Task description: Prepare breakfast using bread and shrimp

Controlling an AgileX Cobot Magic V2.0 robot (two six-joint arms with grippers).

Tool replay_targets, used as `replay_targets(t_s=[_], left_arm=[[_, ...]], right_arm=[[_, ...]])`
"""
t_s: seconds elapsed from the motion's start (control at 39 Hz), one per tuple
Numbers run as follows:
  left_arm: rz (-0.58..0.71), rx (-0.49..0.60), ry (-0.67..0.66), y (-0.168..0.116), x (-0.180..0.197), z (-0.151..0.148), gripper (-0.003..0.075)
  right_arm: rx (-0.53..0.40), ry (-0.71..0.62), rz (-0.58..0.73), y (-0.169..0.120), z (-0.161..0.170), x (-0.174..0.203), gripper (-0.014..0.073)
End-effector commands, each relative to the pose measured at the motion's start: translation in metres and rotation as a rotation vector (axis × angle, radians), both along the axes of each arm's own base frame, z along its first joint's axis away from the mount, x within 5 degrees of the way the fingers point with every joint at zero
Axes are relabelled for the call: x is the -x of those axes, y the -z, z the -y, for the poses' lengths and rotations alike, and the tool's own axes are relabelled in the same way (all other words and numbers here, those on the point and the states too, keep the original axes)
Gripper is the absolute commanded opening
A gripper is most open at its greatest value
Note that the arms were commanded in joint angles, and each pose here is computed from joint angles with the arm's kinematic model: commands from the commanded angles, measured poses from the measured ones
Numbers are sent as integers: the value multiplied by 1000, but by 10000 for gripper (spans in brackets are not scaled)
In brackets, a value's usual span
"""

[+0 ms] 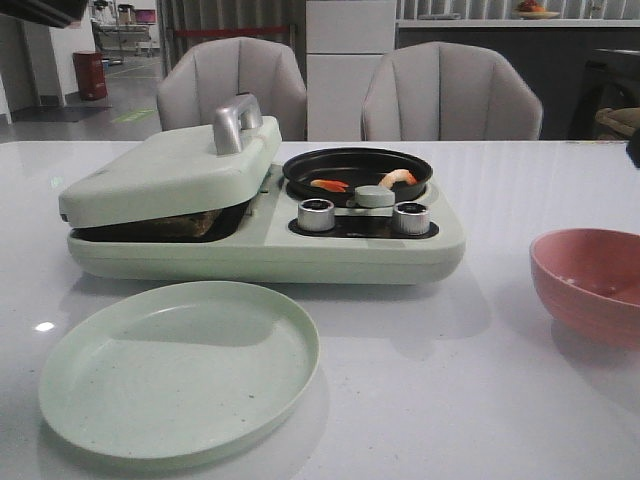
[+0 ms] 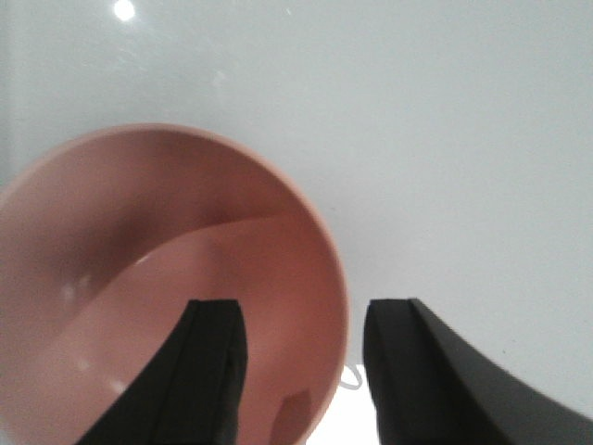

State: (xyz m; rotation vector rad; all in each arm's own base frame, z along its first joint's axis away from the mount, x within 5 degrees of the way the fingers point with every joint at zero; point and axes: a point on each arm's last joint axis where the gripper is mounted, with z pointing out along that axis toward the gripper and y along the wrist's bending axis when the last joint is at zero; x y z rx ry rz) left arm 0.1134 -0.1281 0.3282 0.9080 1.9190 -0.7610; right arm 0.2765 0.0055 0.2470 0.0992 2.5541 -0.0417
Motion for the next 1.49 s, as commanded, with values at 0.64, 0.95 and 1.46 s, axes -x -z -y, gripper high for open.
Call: replay_targets(t_s=[0.64,0.95,1.46], left_arm=[[44,74,-31,-15,-2,1,98],[65,80,-51,-16,-4,0,98],[82,92,-75,-18,-7,-1,98]], right_arm=[[-89,-358,415,-83,-23,192,426],[-95,-359,442,-85,-23,193,115],[-97,-360,455,-86,-23,193,22]])
